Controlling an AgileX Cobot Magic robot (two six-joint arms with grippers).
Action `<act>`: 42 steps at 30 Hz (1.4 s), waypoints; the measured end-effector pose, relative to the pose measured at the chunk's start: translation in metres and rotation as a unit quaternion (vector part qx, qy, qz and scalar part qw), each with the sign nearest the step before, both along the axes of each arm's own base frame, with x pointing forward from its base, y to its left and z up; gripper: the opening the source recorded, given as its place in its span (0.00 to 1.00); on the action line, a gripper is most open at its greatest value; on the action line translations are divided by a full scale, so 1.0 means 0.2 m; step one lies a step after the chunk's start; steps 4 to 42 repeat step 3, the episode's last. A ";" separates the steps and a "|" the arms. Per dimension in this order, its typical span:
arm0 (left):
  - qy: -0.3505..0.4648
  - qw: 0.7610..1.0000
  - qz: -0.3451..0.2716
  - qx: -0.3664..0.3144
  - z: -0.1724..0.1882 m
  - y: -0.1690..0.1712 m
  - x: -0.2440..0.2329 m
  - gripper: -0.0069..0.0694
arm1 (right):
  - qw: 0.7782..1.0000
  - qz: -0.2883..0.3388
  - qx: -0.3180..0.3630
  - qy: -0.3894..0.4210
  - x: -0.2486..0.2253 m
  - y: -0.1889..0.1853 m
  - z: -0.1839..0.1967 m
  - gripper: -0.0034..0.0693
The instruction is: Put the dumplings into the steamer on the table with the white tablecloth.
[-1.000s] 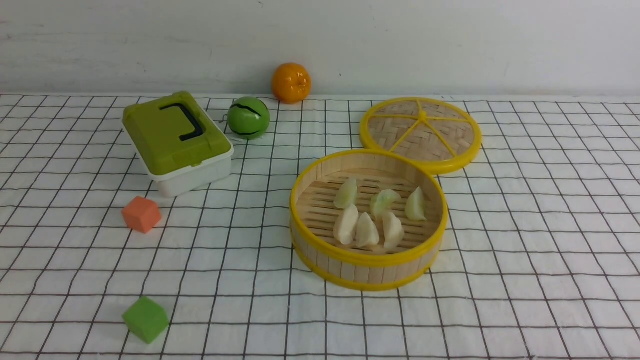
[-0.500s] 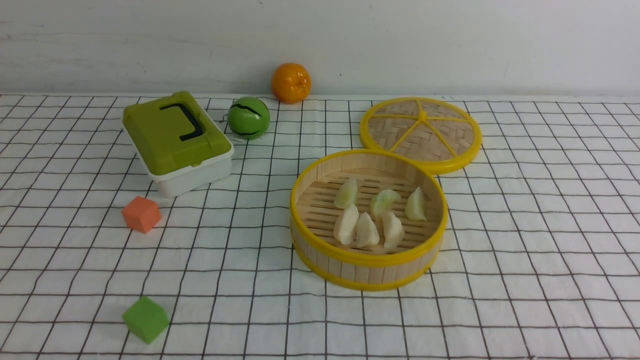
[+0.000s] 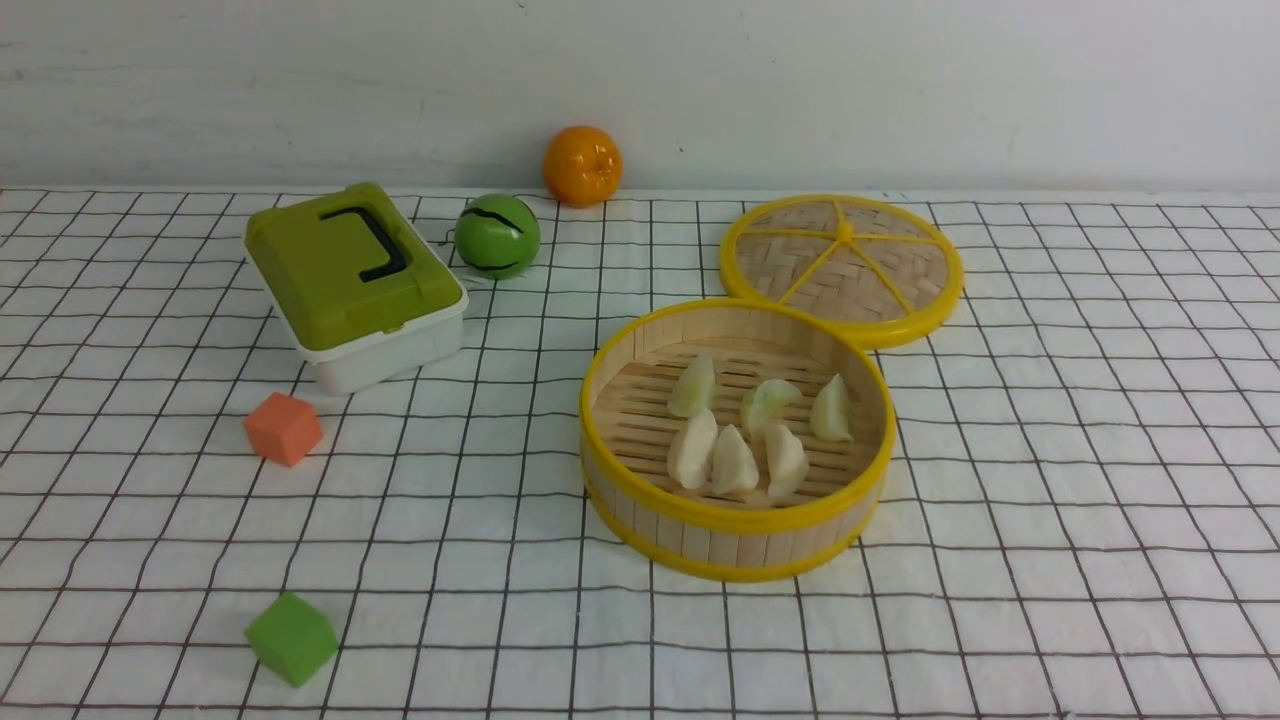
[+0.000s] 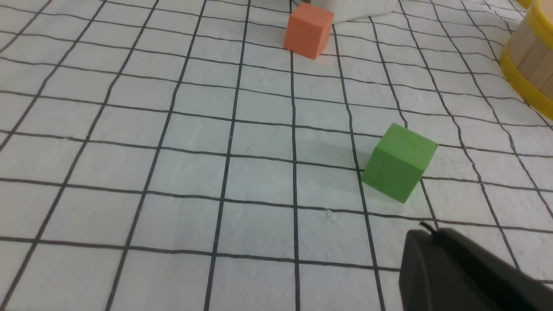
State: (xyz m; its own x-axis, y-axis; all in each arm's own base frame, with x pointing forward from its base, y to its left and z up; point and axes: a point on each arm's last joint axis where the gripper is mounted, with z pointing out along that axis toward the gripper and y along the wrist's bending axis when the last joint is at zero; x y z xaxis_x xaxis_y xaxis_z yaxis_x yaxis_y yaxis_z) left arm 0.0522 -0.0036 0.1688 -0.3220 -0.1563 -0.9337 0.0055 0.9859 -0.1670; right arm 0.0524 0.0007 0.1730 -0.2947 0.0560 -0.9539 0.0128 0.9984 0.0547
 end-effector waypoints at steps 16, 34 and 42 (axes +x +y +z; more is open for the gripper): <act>0.000 1.000 0.000 0.000 0.00 0.00 0.00 0.08 | 1.000 0.000 0.000 0.000 0.00 0.00 0.00 0.21; 0.000 1.000 0.000 0.000 0.00 0.00 0.00 0.08 | 1.000 0.000 0.000 0.000 0.00 0.00 0.00 0.21; 0.000 1.000 0.000 0.000 0.00 0.00 0.00 0.08 | 1.000 0.000 0.000 0.000 0.00 0.00 0.00 0.21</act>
